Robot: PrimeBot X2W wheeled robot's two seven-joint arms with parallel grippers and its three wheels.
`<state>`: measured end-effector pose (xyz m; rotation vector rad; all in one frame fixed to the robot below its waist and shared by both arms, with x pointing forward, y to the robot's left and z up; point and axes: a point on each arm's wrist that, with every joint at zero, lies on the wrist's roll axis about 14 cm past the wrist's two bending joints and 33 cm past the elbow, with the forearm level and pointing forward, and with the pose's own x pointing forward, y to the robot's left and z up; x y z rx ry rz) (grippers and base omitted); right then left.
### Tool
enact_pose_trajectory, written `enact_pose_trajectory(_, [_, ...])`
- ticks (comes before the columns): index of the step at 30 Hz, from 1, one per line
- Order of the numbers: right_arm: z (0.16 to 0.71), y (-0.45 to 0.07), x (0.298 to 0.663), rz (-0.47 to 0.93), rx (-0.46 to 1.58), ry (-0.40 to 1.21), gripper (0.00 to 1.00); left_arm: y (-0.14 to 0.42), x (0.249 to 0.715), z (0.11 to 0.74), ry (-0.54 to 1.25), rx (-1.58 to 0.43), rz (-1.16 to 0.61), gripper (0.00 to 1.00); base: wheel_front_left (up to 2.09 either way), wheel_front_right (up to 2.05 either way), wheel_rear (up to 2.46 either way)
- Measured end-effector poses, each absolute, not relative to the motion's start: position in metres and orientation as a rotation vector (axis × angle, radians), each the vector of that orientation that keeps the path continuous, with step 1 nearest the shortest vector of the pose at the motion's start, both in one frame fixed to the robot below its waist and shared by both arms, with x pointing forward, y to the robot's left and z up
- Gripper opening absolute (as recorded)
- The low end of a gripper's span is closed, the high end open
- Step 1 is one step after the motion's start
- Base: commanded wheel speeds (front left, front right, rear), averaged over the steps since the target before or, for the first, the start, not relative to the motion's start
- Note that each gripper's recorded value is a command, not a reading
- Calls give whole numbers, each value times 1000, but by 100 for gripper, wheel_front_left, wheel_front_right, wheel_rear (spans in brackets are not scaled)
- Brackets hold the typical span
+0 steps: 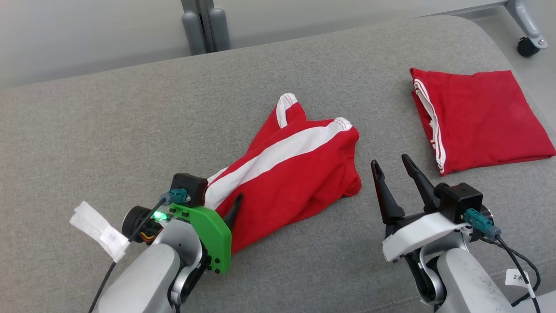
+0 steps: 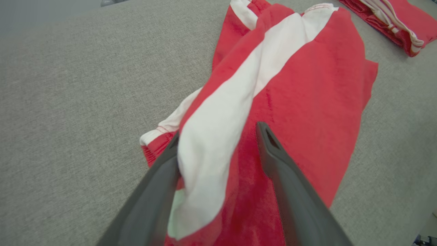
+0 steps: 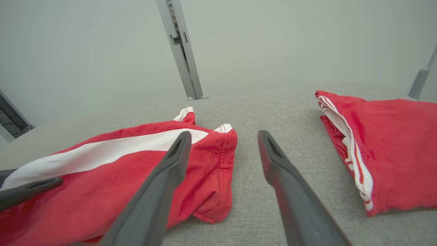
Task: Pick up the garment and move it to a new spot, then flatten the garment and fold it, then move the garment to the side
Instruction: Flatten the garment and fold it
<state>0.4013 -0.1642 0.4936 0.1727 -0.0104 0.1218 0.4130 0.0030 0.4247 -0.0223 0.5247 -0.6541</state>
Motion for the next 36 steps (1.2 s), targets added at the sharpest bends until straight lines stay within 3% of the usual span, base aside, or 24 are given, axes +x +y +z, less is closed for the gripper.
enact_pose_trajectory(1, [493, -165, 401, 118, 173, -9, 100, 0, 413, 427, 511, -27, -666, 0, 0, 0, 0])
enact_pose_trajectory(6, [494, -168, 402, 109, 175, -16, 100, -12, 404, 438, 436, -5, -748, 0, 0, 0, 0])
enact_pose_trajectory(12, [492, -162, 404, 127, 173, -13, 100, -24, 356, 432, 447, 9, -876, 0, 0, 0, 0])
enact_pose_trajectory(13, [492, -160, 405, 132, 174, -12, 100, -26, 347, 431, 453, 6, -893, 38, 0, 0, 0])
enact_pose_trajectory(14, [492, -158, 405, 138, 175, -12, 100, -28, 341, 431, 459, -10, -901, 100, 0, 0, 0])
enact_pose_trajectory(19, [493, -147, 409, 170, 176, -8, 100, -34, 326, 441, 465, -115, -906, 100, 0, 0, 0])
enact_pose_trajectory(24, [496, -141, 409, 187, 174, -14, 100, -19, 350, 474, 417, -299, -797, 100, 0, 0, 0])
enact_pose_trajectory(29, [497, -142, 406, 186, 172, -16, 100, 31, 393, 479, 386, -235, -608, 100, 0, 0, 0])
enact_pose_trajectory(36, [495, -151, 402, 163, 169, -10, 100, 42, 404, 438, 576, -174, -535, 100, 0, 0, 0])
